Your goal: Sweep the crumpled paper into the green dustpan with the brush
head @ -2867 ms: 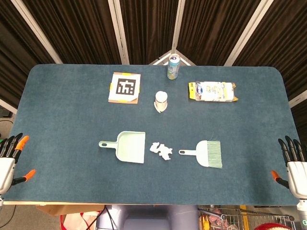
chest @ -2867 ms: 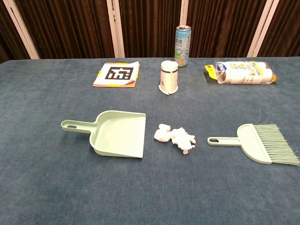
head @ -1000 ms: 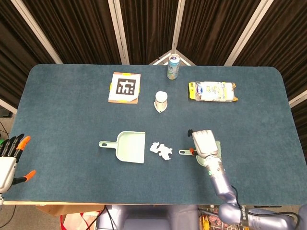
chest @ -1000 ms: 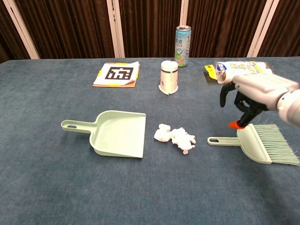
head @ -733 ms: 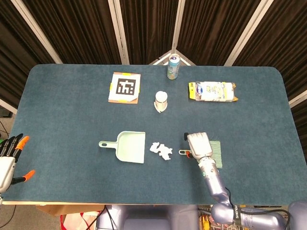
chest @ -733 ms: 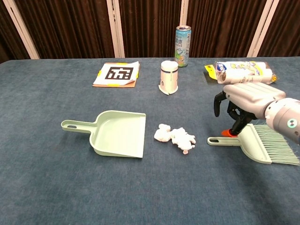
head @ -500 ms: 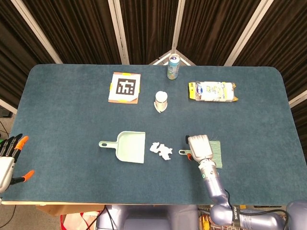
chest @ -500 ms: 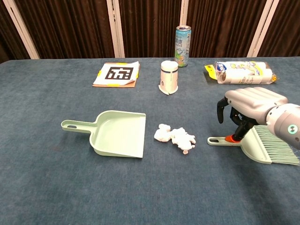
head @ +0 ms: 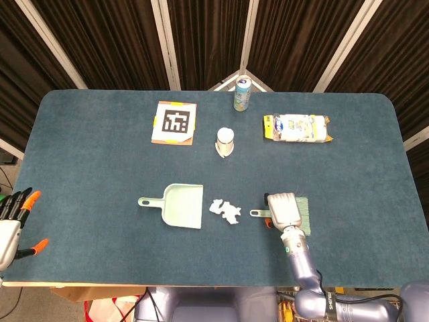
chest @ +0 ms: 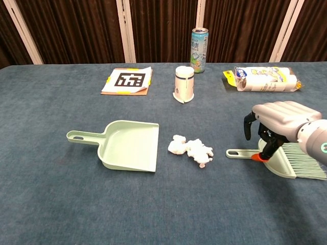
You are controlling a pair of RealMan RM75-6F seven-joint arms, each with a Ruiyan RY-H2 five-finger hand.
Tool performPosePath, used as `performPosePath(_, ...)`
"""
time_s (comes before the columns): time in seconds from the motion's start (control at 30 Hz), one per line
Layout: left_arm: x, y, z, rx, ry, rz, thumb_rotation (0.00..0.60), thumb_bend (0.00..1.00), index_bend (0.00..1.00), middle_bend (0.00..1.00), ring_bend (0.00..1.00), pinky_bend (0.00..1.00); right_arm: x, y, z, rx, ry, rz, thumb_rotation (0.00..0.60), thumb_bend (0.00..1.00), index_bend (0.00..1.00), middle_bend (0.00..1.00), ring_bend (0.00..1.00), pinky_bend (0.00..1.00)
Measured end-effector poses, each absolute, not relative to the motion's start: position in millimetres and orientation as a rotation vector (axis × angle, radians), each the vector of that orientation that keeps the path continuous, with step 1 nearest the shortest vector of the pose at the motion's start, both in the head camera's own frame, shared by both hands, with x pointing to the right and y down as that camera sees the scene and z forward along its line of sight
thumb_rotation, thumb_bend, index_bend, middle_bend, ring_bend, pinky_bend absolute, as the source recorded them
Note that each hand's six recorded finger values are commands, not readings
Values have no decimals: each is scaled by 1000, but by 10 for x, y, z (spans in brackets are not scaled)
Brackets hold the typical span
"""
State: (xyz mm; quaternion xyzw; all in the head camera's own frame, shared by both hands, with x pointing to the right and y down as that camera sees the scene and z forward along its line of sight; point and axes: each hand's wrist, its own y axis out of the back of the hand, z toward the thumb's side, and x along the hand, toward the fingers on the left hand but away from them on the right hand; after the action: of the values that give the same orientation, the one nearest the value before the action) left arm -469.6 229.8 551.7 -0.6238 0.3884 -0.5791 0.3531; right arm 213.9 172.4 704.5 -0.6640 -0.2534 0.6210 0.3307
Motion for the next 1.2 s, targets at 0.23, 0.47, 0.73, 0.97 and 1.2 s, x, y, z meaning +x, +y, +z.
performPosePath(0.23,-4697,2293,5524,-1615,1009,-1502,600,0,0,0,0,0,2134,1764,7113,-1752,-654,1639,600,318,477,867,900,785)
performPosePath(0.47,-4702,2286,5527,-1617,1010,-1503,600,0,0,0,0,0,2124,1792,7162,-1757,-645,1646,600,318,477,867,900,785)
performPosePath(0.73,-4710,2282,5528,-1619,1012,-1505,600,0,0,0,0,0,2161,1819,7226,-1746,-632,1673,600,349,480,867,900,785)
performPosePath(0.97,-4709,2282,5529,-1618,1010,-1507,600,0,0,0,0,0,2232,1843,7277,-1744,-627,1705,600,568,739,867,900,785)
performPosePath(1.2,-4703,2280,5536,-1618,1006,-1512,600,0,0,0,0,0,2180,1821,7211,-1811,-676,1681,600,607,798,867,900,785)
